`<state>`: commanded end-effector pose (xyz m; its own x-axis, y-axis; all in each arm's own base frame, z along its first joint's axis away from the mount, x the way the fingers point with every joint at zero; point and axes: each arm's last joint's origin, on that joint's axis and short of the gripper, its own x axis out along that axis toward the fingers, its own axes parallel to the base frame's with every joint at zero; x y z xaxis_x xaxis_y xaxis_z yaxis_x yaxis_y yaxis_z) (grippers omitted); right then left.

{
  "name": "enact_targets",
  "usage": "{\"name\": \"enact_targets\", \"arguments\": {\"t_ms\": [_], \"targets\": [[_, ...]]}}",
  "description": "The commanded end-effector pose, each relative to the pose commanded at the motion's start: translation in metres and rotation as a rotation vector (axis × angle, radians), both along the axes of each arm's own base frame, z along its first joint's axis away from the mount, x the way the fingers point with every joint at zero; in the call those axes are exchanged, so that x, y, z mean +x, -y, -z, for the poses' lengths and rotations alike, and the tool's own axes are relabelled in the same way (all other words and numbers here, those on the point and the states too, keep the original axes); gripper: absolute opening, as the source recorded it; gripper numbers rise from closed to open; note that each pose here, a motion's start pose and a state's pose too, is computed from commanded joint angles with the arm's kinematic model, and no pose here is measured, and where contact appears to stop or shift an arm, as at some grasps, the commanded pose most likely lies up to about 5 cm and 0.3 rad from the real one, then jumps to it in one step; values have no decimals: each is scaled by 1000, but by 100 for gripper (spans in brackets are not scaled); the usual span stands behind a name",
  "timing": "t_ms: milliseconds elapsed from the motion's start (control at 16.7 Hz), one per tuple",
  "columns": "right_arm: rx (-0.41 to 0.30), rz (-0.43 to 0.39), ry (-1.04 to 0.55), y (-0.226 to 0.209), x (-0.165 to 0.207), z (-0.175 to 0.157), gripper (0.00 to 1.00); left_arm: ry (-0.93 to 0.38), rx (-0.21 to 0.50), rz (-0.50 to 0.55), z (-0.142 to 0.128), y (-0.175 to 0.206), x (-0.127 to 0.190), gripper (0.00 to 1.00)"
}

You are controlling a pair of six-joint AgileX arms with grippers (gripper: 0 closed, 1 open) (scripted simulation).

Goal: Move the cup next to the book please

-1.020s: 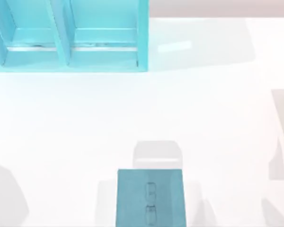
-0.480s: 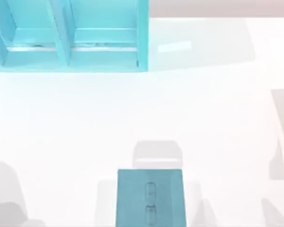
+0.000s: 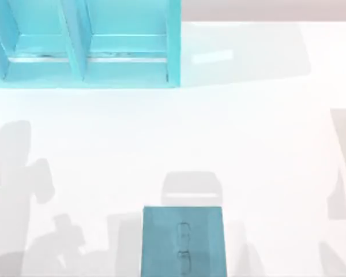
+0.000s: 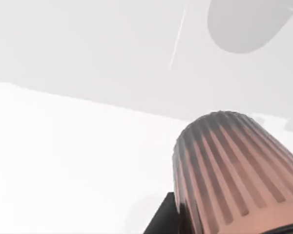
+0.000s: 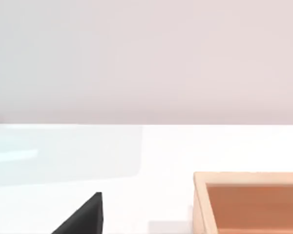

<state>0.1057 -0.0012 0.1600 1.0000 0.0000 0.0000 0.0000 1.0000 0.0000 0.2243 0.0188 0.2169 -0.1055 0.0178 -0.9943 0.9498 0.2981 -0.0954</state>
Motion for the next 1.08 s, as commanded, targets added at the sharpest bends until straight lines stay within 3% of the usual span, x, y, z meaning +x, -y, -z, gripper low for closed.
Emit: {"name": "enact_targets", "arguments": {"t_ms": [540, 840, 1080], "targets": [[0, 0, 0, 0, 0, 0, 100, 15, 99, -613, -18, 126, -24, 0], [0, 0, 0, 0, 0, 0, 100, 67, 70, -968, -32, 163, -43, 0], [0, 0, 0, 0, 0, 0, 100, 89, 24, -1173, -41, 177, -52, 0]]}}
